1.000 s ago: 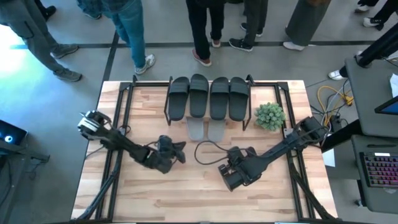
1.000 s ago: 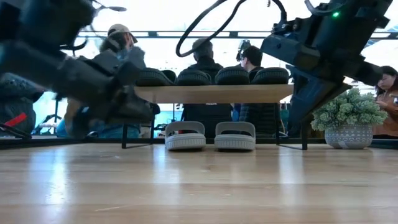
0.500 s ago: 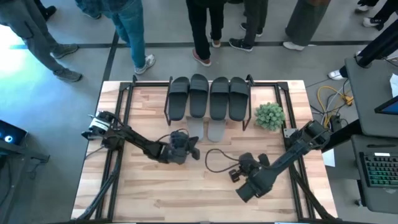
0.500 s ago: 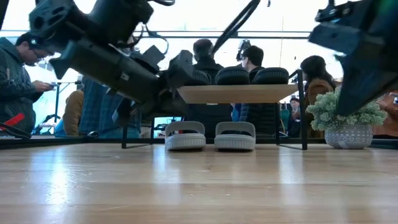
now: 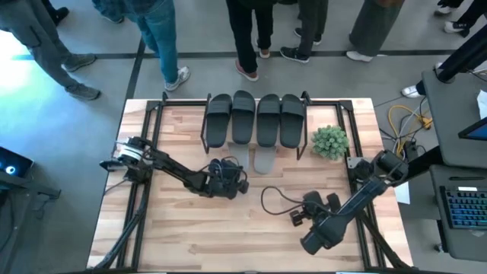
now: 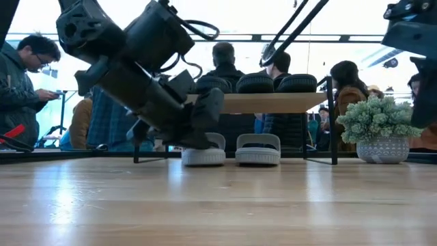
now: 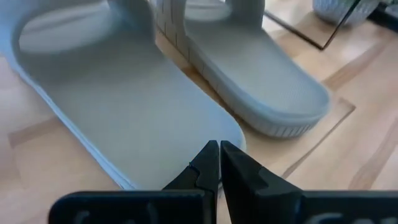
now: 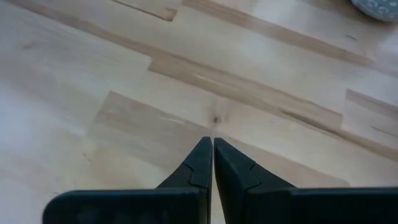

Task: Pick and place slides into the shelf
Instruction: Adjust the gray slides under the shelf

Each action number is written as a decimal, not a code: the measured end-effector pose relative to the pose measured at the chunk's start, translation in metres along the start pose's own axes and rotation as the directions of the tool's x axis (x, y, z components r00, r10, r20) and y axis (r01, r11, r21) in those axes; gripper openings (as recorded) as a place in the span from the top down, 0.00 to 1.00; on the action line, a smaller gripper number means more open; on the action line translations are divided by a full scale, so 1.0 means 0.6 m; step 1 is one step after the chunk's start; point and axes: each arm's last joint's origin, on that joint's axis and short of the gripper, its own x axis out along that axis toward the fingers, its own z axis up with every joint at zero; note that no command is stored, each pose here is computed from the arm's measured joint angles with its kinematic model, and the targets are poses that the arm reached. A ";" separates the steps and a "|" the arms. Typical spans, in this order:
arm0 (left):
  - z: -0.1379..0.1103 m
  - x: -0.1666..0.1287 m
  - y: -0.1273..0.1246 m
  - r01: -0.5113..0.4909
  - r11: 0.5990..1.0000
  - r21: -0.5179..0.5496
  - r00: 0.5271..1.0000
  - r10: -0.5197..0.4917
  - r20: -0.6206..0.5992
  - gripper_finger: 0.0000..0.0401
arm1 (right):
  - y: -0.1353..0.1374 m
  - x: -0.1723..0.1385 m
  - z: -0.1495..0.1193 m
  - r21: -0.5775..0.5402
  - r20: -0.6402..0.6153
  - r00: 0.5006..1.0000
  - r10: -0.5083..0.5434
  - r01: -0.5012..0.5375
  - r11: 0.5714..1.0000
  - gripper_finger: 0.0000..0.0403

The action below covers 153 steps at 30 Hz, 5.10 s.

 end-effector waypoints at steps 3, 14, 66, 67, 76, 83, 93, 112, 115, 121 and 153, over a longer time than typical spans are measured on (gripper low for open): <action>-0.004 0.002 0.003 -0.008 1.000 0.020 1.000 0.008 -0.021 1.00 | -0.003 -0.001 -0.004 -0.004 -0.007 1.000 -0.003 0.003 1.000 0.98; 0.002 -0.002 0.016 -0.053 0.996 0.076 0.997 0.057 -0.052 1.00 | -0.006 0.000 -0.007 -0.009 -0.015 1.000 -0.011 0.010 1.000 0.98; -0.028 -0.047 -0.028 0.094 0.995 0.042 0.989 -0.089 -0.120 1.00 | -0.007 0.002 -0.009 0.009 -0.033 0.999 -0.020 0.020 1.000 0.98; -0.027 -0.043 -0.025 0.086 0.996 0.040 0.990 -0.080 -0.118 1.00 | -0.007 0.002 -0.009 0.009 -0.032 0.999 -0.020 0.020 1.000 0.98; -0.006 0.000 0.000 0.007 0.996 0.093 0.995 0.003 -0.102 1.00 | -0.008 0.003 -0.009 0.006 -0.029 0.999 -0.023 0.024 1.000 0.98; 0.001 0.029 0.005 0.009 0.997 0.078 0.998 -0.003 -0.069 1.00 | -0.008 0.003 -0.009 0.006 -0.031 0.999 -0.025 0.025 1.000 0.98; 0.010 -0.015 -0.027 0.166 0.983 0.079 0.983 -0.159 -0.088 1.00 | -0.002 -0.001 -0.012 0.003 -0.085 0.996 -0.010 0.010 1.000 0.98; 0.058 -0.246 0.026 0.426 0.895 0.135 0.902 -0.408 -0.139 1.00 | 0.093 0.032 0.040 0.130 -0.179 0.941 0.288 -0.267 0.955 0.98; 0.053 -0.267 0.052 0.466 0.878 0.110 0.881 -0.450 -0.146 1.00 | 0.099 0.036 0.056 0.157 -0.139 0.947 0.290 -0.268 0.950 0.98; 0.046 -0.294 0.093 0.527 0.844 0.102 0.846 -0.510 -0.156 1.00 | 0.105 0.045 0.077 0.152 -0.030 0.957 0.287 -0.279 0.948 0.98; 0.001 -0.281 0.167 0.509 0.848 0.145 0.855 -0.479 -0.199 1.00 | 0.134 0.201 0.227 0.154 0.041 0.990 0.139 -0.143 0.978 0.98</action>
